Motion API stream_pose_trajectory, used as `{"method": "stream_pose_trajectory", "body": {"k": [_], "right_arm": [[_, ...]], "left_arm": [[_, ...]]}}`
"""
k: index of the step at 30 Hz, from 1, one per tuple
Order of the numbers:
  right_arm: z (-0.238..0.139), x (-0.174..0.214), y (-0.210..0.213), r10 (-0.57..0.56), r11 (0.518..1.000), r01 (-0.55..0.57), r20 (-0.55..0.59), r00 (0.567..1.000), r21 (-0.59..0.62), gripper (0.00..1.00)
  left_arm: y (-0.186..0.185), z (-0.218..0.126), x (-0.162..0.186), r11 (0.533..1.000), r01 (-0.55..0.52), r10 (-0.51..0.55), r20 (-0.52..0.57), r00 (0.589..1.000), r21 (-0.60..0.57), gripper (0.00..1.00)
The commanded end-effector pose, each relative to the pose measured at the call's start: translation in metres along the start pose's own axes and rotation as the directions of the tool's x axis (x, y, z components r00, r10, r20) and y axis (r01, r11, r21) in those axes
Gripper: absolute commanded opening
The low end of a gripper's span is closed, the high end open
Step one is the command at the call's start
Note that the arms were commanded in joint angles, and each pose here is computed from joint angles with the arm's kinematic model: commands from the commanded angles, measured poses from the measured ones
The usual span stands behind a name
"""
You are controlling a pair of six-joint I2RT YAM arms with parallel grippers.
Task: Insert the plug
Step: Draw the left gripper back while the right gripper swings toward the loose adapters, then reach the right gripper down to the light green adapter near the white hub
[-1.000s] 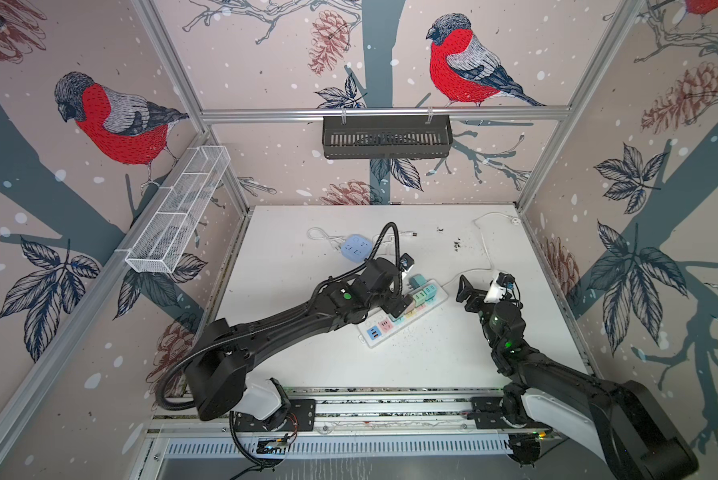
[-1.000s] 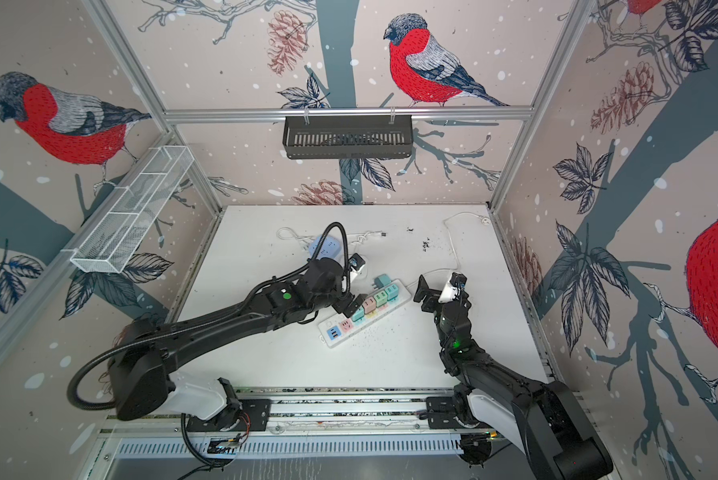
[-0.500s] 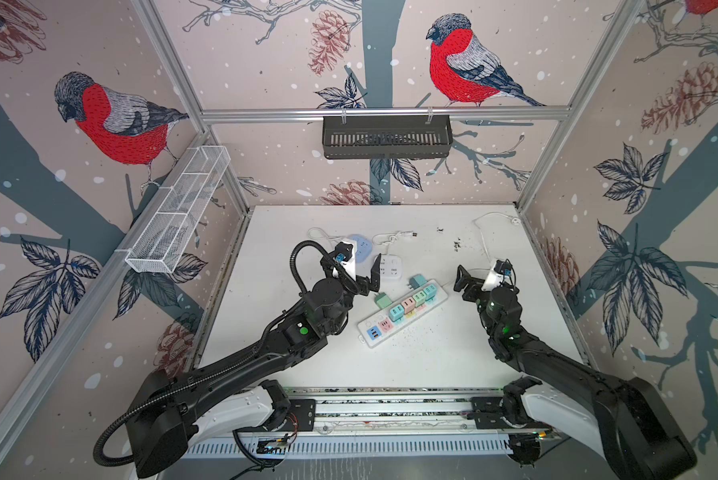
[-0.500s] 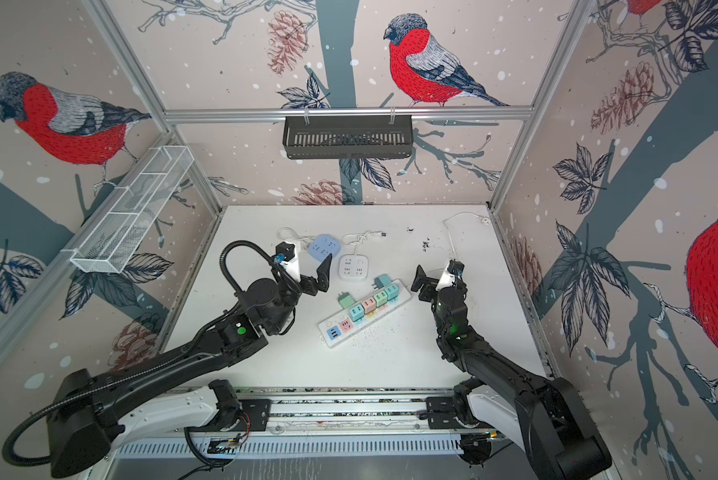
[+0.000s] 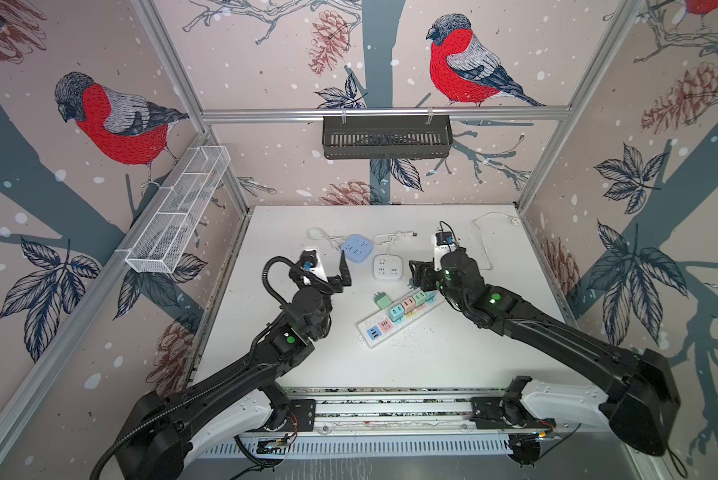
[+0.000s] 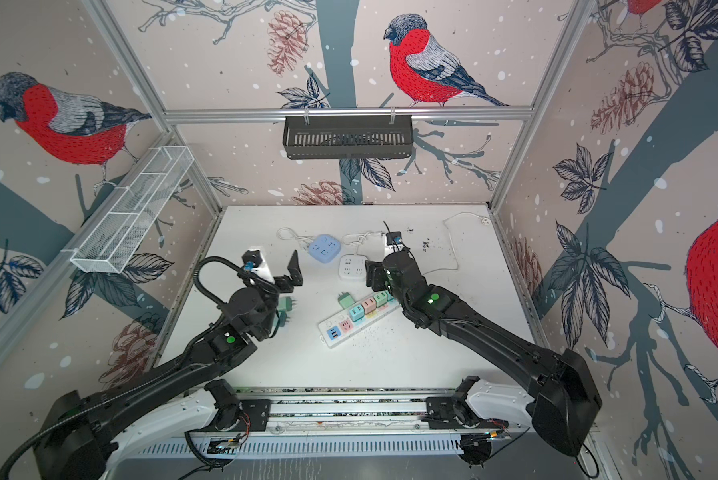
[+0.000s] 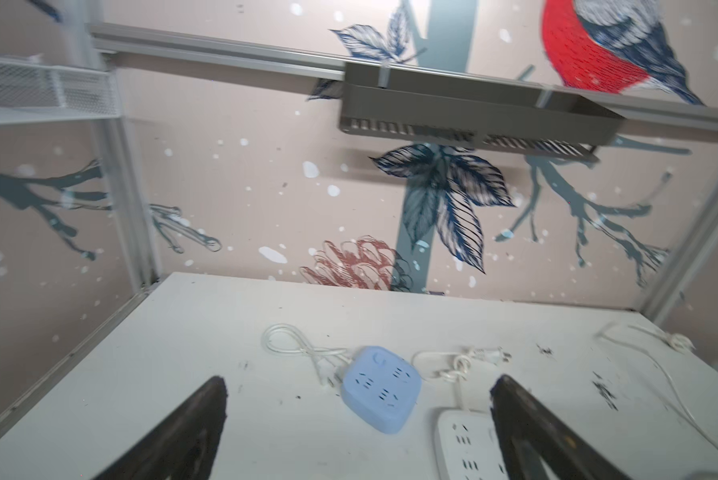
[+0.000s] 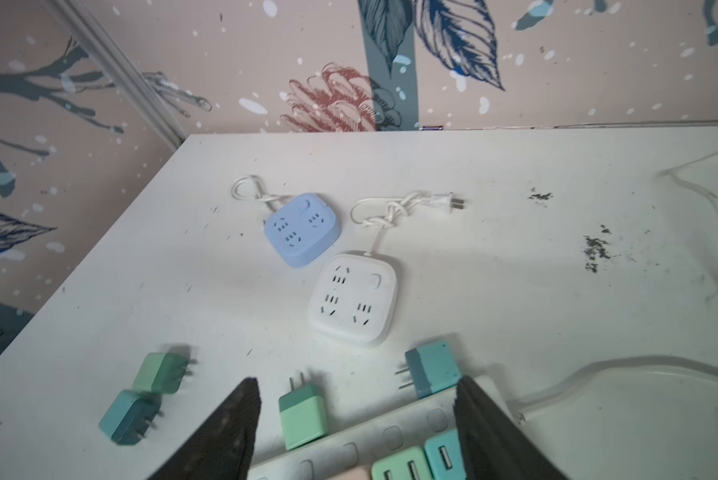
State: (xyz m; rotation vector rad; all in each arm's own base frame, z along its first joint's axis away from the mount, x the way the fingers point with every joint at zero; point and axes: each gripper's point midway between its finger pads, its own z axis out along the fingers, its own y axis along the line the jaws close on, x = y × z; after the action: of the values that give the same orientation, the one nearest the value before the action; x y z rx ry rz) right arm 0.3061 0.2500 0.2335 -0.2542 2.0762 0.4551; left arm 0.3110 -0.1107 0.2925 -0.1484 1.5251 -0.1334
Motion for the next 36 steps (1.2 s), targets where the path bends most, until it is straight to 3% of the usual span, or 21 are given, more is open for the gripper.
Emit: {"method": "stream_pose_trajectory", "body": {"k": [1, 8, 15, 21, 27, 36], "right_arm": [[0.009, 0.036, 0.008, -0.096, 0.995, 0.095, -0.192, 0.977, -0.012, 0.79], [0.061, 0.046, 0.037, -0.23, 0.973, 0.221, -0.325, 0.917, -0.064, 0.81], [0.107, 0.102, 0.059, -0.322, 0.946, 0.292, -0.49, 0.81, -0.139, 0.84], [0.117, 0.132, 0.068, -0.365, 0.93, 0.321, -0.539, 0.759, -0.177, 0.86], [0.12, 0.152, 0.062, -0.384, 0.922, 0.334, -0.581, 0.718, -0.196, 0.86], [0.125, 0.172, 0.043, -0.378, 0.92, 0.356, -0.619, 0.689, -0.166, 0.84]], "left_arm": [[0.012, 0.005, 0.007, 0.992, 0.113, -0.111, -0.048, 0.993, 0.048, 0.98], [0.021, -0.001, 0.005, 0.998, 0.053, -0.053, -0.007, 0.999, 0.036, 0.98], [0.02, 0.008, 0.013, 1.0, 0.02, -0.02, -0.038, 0.999, 0.009, 0.98], [0.034, 0.009, 0.012, 0.997, 0.035, -0.038, -0.035, 0.999, -0.064, 0.98], [0.033, 0.009, 0.014, 0.998, 0.038, -0.04, -0.047, 0.998, -0.051, 0.98], [0.028, 0.014, 0.017, 0.999, 0.032, -0.035, -0.063, 0.997, -0.04, 0.98]]}}
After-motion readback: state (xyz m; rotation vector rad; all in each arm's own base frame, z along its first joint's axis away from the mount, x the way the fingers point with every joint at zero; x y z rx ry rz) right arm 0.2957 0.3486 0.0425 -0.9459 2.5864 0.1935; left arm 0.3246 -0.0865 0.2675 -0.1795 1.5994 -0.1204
